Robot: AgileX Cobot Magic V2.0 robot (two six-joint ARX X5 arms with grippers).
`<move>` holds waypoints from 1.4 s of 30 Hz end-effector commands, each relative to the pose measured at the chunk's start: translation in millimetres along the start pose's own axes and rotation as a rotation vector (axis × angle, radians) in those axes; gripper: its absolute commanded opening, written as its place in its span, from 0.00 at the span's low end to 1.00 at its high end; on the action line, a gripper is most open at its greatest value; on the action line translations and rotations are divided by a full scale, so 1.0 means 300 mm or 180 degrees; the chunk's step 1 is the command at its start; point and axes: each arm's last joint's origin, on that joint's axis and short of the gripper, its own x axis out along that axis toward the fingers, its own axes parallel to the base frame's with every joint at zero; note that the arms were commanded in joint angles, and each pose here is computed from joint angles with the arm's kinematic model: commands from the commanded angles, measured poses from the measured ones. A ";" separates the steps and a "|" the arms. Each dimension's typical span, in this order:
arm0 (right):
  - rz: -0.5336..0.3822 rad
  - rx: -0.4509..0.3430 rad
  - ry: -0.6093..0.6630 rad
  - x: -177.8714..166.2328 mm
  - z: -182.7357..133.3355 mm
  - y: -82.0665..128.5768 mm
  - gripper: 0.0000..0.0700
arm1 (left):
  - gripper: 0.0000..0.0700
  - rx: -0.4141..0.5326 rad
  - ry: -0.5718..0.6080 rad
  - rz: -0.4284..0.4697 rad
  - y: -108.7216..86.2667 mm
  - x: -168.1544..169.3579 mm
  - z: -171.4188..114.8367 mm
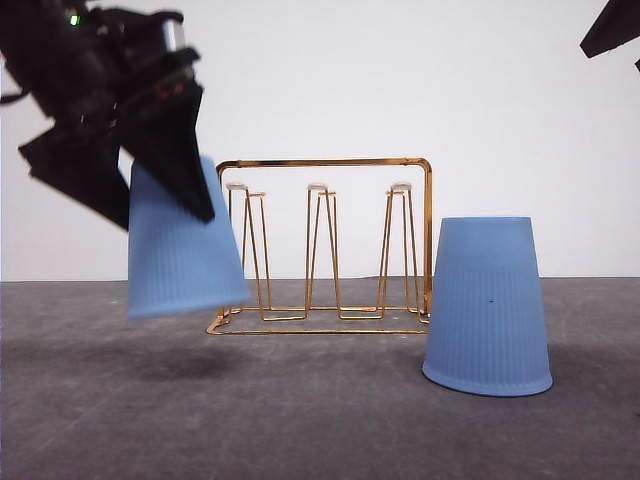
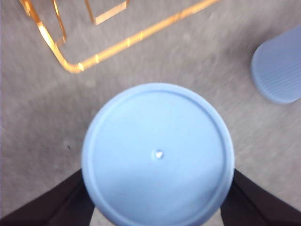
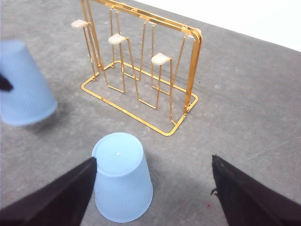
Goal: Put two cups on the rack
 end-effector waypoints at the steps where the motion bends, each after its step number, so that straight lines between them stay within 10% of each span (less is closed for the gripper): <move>1: 0.0003 -0.0001 -0.0064 -0.004 0.015 0.002 0.71 | 0.50 0.0035 -0.0096 0.0026 -0.011 -0.025 0.047; 15: 0.0000 -0.0006 -0.0080 -0.004 0.017 0.001 0.71 | 0.55 0.0073 -0.0919 0.0605 -0.038 -0.279 0.262; 42: 0.0001 0.0004 -0.0079 -0.004 0.017 0.001 0.71 | 0.56 -0.0049 -0.0236 0.0680 0.065 0.135 0.305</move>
